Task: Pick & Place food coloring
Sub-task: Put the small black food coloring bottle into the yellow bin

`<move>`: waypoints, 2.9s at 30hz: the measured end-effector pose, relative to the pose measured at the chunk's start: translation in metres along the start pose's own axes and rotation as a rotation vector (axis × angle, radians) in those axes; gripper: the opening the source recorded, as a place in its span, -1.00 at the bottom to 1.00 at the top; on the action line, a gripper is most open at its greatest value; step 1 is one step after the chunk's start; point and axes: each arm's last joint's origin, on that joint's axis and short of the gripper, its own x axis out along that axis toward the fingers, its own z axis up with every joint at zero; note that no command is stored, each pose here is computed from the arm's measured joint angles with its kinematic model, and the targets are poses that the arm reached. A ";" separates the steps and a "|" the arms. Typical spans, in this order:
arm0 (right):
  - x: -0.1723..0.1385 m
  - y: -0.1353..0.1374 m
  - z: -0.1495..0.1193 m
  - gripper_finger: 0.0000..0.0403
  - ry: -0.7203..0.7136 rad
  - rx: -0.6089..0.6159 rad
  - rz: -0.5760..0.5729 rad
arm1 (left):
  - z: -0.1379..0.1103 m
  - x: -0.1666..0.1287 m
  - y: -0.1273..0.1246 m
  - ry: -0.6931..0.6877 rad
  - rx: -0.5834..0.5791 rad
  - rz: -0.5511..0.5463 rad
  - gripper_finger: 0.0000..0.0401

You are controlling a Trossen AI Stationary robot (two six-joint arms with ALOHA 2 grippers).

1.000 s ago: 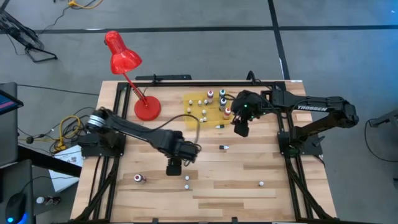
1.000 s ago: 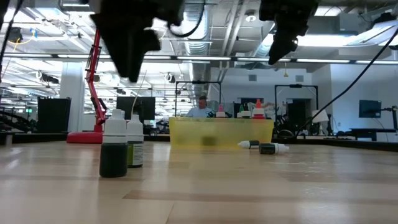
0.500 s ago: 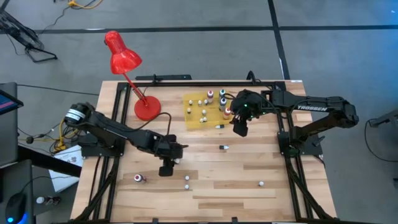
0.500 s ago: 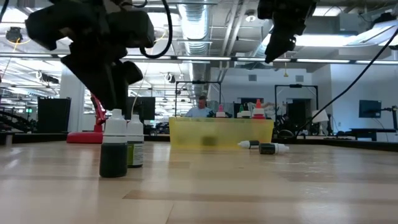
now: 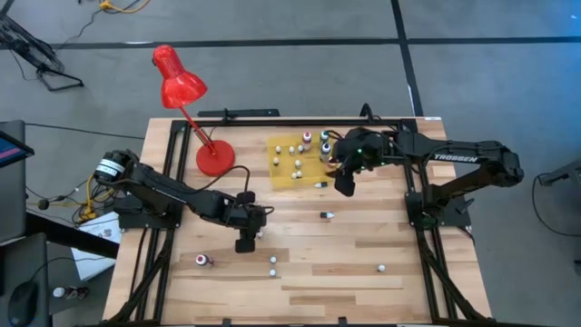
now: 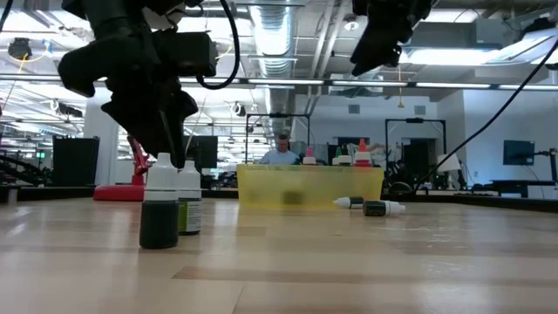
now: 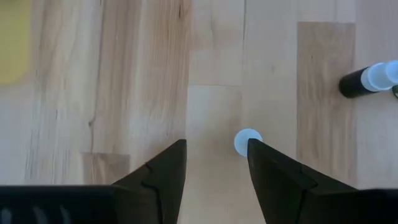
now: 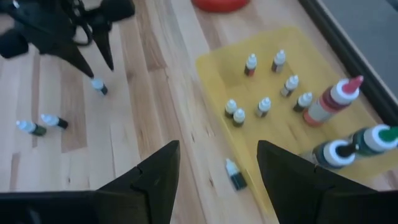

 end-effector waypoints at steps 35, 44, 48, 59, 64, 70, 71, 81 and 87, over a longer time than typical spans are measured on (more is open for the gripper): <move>0.000 0.004 0.006 0.02 -0.065 -0.009 0.016 | 0.005 0.016 -0.010 0.024 -0.079 -0.054 -0.19; 0.000 0.006 0.006 0.02 -0.064 -0.014 0.021 | 0.009 0.018 -0.011 -0.035 -0.049 -0.075 -0.19; 0.000 0.006 0.006 0.02 -0.063 -0.014 0.021 | 0.014 0.024 -0.014 -0.118 -0.032 -0.097 -0.19; 0.000 0.006 0.003 0.02 -0.039 -0.014 0.019 | 0.016 0.058 -0.016 -0.127 -0.031 -0.203 -0.19; 0.000 0.006 0.003 0.02 -0.037 -0.014 0.019 | 0.021 0.060 -0.016 -0.182 0.006 -0.198 -0.19; 0.000 0.006 0.003 0.02 -0.030 -0.014 0.018 | 0.022 0.059 -0.016 -0.199 0.032 -0.180 -0.20; 0.000 0.006 0.002 0.02 -0.028 -0.014 0.018 | 0.022 0.059 -0.015 -0.195 0.030 -0.179 -0.22; 0.000 0.006 0.002 0.02 -0.022 -0.014 0.017 | 0.020 0.060 -0.015 -0.174 0.012 -0.177 -0.69; 0.000 0.006 0.002 0.02 -0.022 -0.014 0.017 | 0.021 0.060 -0.010 -0.176 0.014 -0.188 -0.74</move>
